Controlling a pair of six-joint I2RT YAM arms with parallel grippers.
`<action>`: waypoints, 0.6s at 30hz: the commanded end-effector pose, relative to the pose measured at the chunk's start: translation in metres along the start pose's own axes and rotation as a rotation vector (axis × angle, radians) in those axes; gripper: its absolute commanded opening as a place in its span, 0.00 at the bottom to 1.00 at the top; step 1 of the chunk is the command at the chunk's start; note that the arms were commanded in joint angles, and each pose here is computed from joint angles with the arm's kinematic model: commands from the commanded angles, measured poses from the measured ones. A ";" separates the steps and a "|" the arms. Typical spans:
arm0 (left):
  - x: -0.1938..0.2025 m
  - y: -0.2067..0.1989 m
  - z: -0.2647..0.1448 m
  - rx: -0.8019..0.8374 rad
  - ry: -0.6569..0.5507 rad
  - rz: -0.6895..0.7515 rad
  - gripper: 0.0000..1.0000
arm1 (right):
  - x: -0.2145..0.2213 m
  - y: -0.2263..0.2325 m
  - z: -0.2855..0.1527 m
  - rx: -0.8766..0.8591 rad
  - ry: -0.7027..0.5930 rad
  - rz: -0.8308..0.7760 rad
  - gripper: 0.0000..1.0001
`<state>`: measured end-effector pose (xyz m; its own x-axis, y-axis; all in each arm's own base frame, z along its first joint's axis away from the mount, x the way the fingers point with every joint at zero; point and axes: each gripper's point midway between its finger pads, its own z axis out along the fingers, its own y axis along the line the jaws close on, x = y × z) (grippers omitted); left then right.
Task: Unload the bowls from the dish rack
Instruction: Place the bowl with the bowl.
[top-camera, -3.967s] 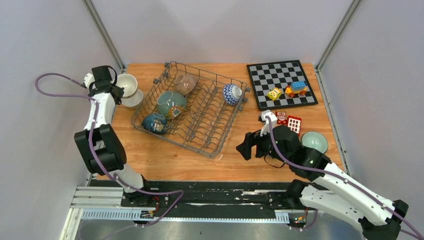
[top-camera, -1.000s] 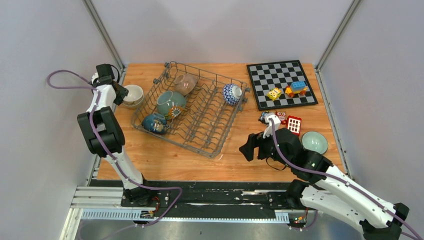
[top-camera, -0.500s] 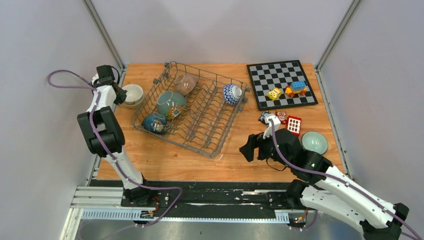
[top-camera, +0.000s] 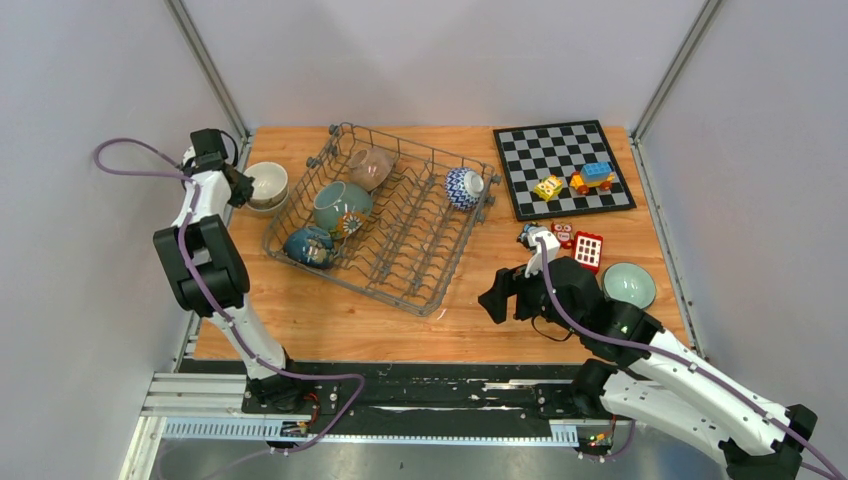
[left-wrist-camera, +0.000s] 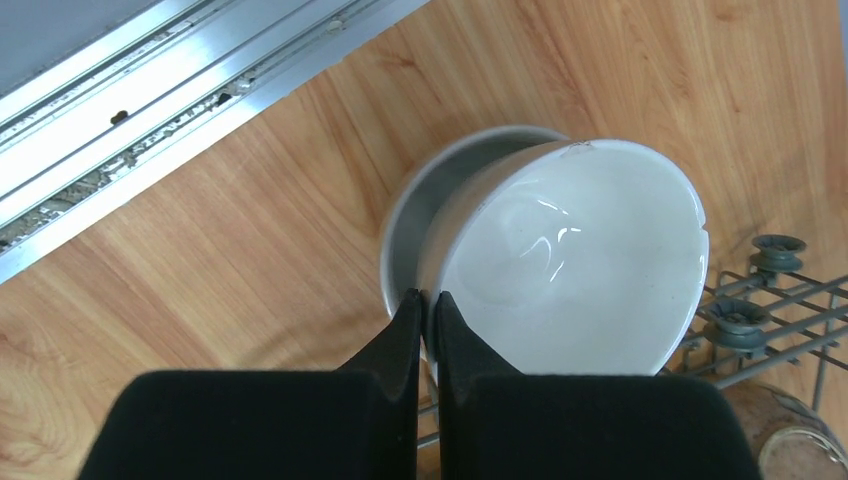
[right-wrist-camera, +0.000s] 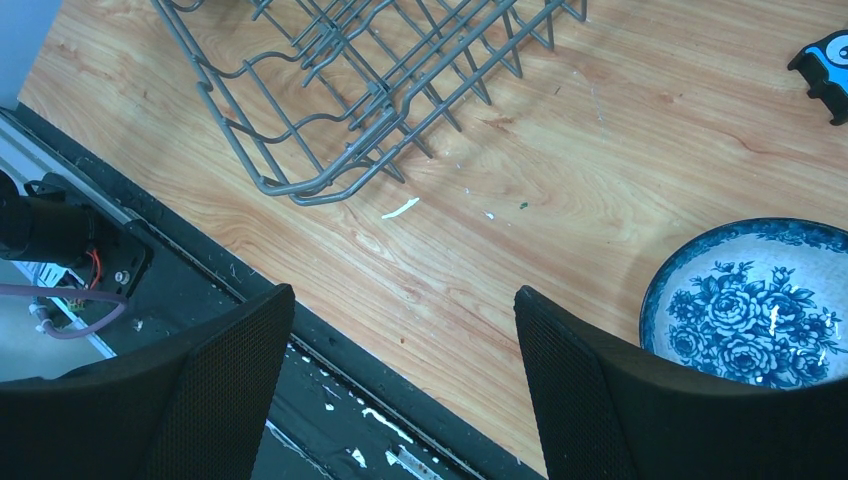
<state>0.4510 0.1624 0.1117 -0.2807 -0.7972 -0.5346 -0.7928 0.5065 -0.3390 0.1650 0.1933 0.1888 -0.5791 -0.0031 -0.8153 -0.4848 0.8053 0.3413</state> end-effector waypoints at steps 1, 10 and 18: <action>-0.033 -0.041 -0.035 0.184 -0.085 -0.084 0.00 | 0.003 -0.002 0.000 0.009 0.007 0.020 0.84; -0.029 -0.027 -0.028 0.157 -0.077 -0.108 0.00 | 0.003 -0.002 0.000 0.007 0.006 0.019 0.84; -0.022 -0.009 -0.015 0.127 -0.059 -0.126 0.00 | 0.002 -0.002 0.000 0.008 0.007 0.019 0.84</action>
<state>0.4435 0.1621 0.1097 -0.2239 -0.8407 -0.4931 -0.7893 0.4532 -0.4142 0.1649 0.1935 0.1889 -0.5820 0.0018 -0.8132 -0.4812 0.8053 0.3463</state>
